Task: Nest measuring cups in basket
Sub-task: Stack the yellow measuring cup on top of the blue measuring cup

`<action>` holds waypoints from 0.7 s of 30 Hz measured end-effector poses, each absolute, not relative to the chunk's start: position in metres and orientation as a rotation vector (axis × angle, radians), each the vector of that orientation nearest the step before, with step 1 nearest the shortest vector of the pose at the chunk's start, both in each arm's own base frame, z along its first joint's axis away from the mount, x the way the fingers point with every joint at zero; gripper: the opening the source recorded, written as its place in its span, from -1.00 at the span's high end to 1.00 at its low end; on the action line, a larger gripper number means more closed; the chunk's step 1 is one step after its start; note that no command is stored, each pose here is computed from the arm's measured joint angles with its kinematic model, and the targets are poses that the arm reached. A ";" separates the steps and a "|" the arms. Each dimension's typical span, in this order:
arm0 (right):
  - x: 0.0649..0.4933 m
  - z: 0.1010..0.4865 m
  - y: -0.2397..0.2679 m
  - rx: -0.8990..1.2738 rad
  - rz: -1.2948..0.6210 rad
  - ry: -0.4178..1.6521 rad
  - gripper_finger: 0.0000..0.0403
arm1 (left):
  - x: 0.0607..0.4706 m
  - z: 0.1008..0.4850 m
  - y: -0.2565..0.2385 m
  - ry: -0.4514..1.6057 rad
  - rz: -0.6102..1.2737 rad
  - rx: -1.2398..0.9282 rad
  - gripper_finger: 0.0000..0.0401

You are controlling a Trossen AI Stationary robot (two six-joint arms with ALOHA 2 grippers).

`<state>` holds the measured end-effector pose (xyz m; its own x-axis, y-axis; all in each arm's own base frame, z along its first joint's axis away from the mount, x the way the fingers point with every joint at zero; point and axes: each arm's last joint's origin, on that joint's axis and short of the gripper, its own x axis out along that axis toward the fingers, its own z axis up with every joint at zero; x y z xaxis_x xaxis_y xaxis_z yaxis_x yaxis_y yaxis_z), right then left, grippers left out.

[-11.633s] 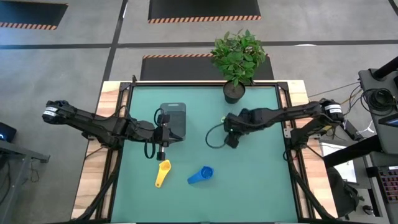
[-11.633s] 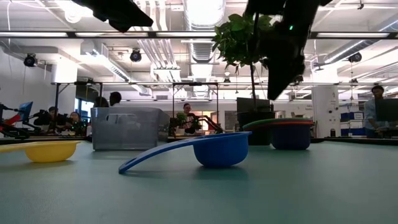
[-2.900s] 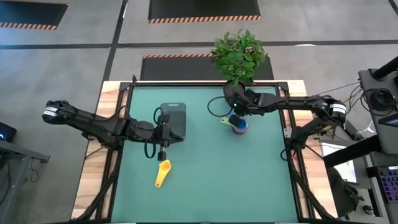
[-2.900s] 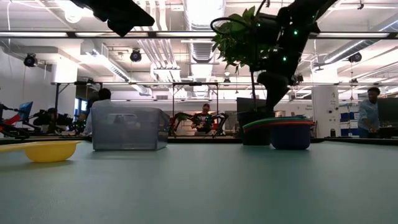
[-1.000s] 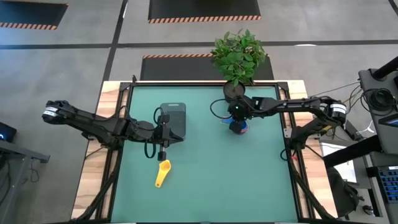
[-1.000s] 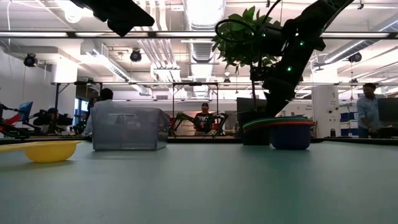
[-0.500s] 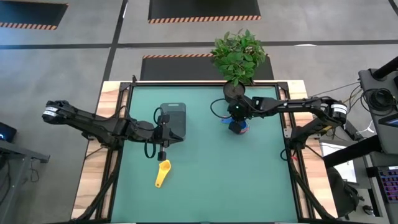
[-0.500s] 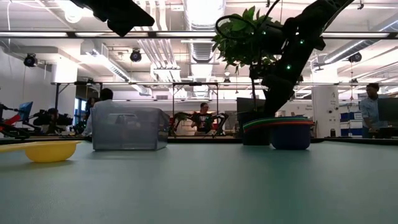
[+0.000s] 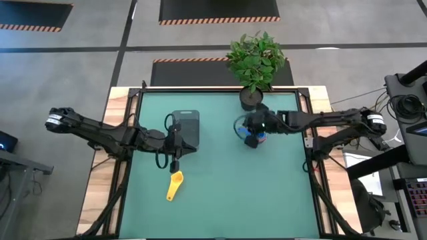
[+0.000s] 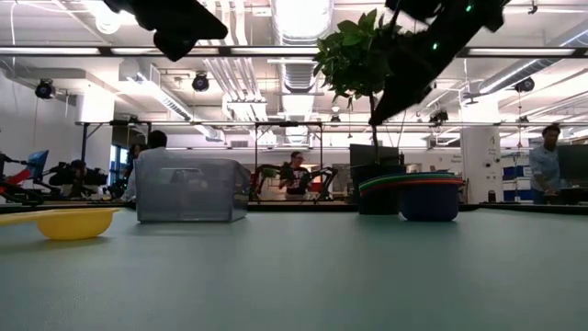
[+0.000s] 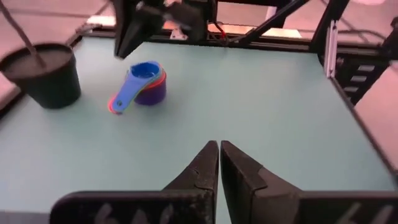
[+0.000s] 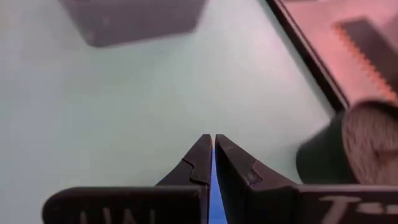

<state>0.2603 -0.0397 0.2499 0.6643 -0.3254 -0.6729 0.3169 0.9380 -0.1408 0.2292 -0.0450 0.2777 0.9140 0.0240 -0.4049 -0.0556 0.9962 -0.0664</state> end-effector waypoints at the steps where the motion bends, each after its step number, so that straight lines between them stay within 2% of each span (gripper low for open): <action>1: 0.261 0.252 -0.032 -0.033 -0.356 0.745 0.96 | 0.229 0.277 -0.046 0.421 0.041 -0.102 1.00; 6: 0.268 0.259 0.002 -0.138 -0.318 0.646 0.96 | 0.222 0.271 -0.062 0.499 0.022 -0.253 1.00; 11: 0.271 0.265 0.023 -0.239 -0.292 0.572 0.96 | 0.208 0.260 -0.082 0.656 0.017 -0.526 1.00; 16: 0.273 0.269 0.028 -0.298 -0.279 0.526 0.96 | 0.203 0.241 -0.104 0.828 0.113 -0.792 1.00; 21: 0.275 0.273 0.028 -0.355 -0.268 0.493 0.96 | 0.212 0.212 -0.123 0.979 0.201 -0.886 1.00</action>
<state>0.2750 0.0283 0.2728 0.8481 -0.3333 -0.4119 0.1647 0.9047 -0.3930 0.2116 -0.1232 0.2117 0.5703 -0.2266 -0.7896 -0.5193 0.6453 -0.5603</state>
